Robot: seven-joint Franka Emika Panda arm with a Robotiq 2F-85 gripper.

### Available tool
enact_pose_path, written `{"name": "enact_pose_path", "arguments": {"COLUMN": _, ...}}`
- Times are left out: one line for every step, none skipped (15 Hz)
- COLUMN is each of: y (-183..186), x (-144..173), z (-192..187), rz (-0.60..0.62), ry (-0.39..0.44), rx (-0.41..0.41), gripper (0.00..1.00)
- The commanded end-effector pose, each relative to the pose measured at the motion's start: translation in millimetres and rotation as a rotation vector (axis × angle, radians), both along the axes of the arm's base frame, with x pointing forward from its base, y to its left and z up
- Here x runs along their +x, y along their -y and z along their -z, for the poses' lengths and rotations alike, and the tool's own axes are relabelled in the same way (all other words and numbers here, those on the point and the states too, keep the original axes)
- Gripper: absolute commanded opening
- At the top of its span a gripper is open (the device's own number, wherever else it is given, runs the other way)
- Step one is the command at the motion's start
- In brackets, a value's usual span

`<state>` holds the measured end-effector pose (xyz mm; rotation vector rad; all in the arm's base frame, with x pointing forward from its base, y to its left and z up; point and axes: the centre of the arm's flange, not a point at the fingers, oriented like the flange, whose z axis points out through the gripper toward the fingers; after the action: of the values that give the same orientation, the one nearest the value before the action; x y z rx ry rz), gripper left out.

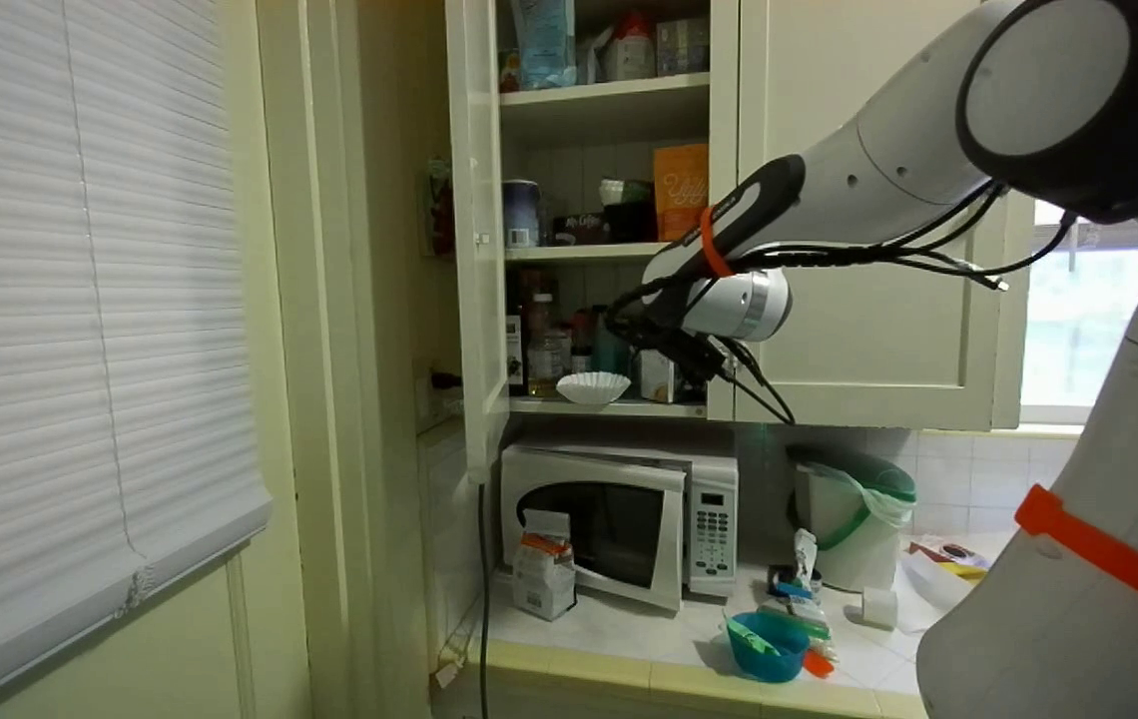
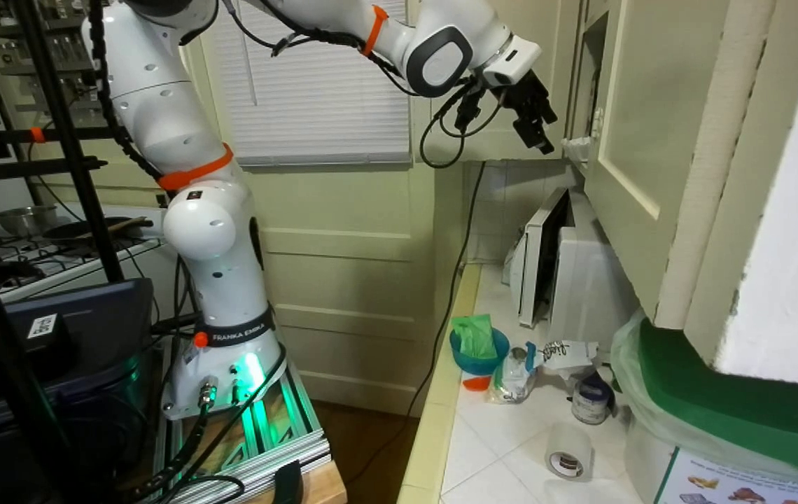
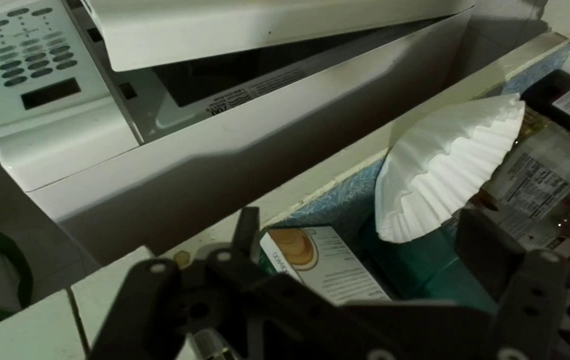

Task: Move the blue bowl to the right, put the white bowl on the counter then put the green bag inside the white bowl

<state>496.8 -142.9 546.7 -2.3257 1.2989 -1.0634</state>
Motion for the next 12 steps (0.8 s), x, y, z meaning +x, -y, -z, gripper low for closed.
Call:
{"name": "enact_pose_path", "arguments": {"y": 1.6, "x": 33.4, "z": -2.3, "rz": -0.006, "ry": -0.031, "rx": 0.016, "gripper": 1.00}}
{"name": "enact_pose_path", "arguments": {"y": 1.2, "x": 38.2, "z": -1.8, "rz": -0.013, "ry": -0.031, "rx": 0.010, "gripper": 1.00}}
{"name": "enact_pose_path", "arguments": {"y": 0.4, "x": 42.7, "z": -1.2, "rz": -0.022, "ry": -0.033, "rx": 0.003, "gripper": 1.00}}
{"name": "enact_pose_path", "arguments": {"y": -0.3, "x": 46.7, "z": 0.0, "rz": -0.030, "ry": -0.038, "rx": -0.006, "gripper": 1.00}}
{"name": "enact_pose_path", "arguments": {"y": -0.6, "x": 50.6, "z": 0.1, "rz": -0.035, "ry": -0.042, "rx": -0.012, "gripper": 1.00}}
{"name": "enact_pose_path", "arguments": {"y": -0.5, "x": 54.4, "z": 0.8, "rz": -0.035, "ry": -0.045, "rx": -0.013, "gripper": 1.00}}
{"name": "enact_pose_path", "arguments": {"y": -0.6, "x": 57.9, "z": 0.9, "rz": -0.043, "ry": -0.050, "rx": -0.013, "gripper": 1.00}}
{"name": "enact_pose_path", "arguments": {"y": -1.0, "x": 61.8, "z": 2.0, "rz": -0.048, "ry": -0.057, "rx": -0.013, "gripper": 1.00}}
{"name": "enact_pose_path", "arguments": {"y": -1.1, "x": 65.9, "z": 2.8, "rz": -0.050, "ry": -0.062, "rx": -0.016, "gripper": 1.00}}
{"name": "enact_pose_path", "arguments": {"y": -0.5, "x": 70.9, "z": 4.4, "rz": -0.054, "ry": -0.071, "rx": -0.013, "gripper": 1.00}}
{"name": "enact_pose_path", "arguments": {"y": 0.0, "x": 75.9, "z": 5.1, "rz": -0.055, "ry": -0.070, "rx": -0.015, "gripper": 1.00}}
{"name": "enact_pose_path", "arguments": {"y": 0.2, "x": 79.6, "z": 5.6, "rz": -0.061, "ry": -0.074, "rx": -0.015, "gripper": 1.00}}
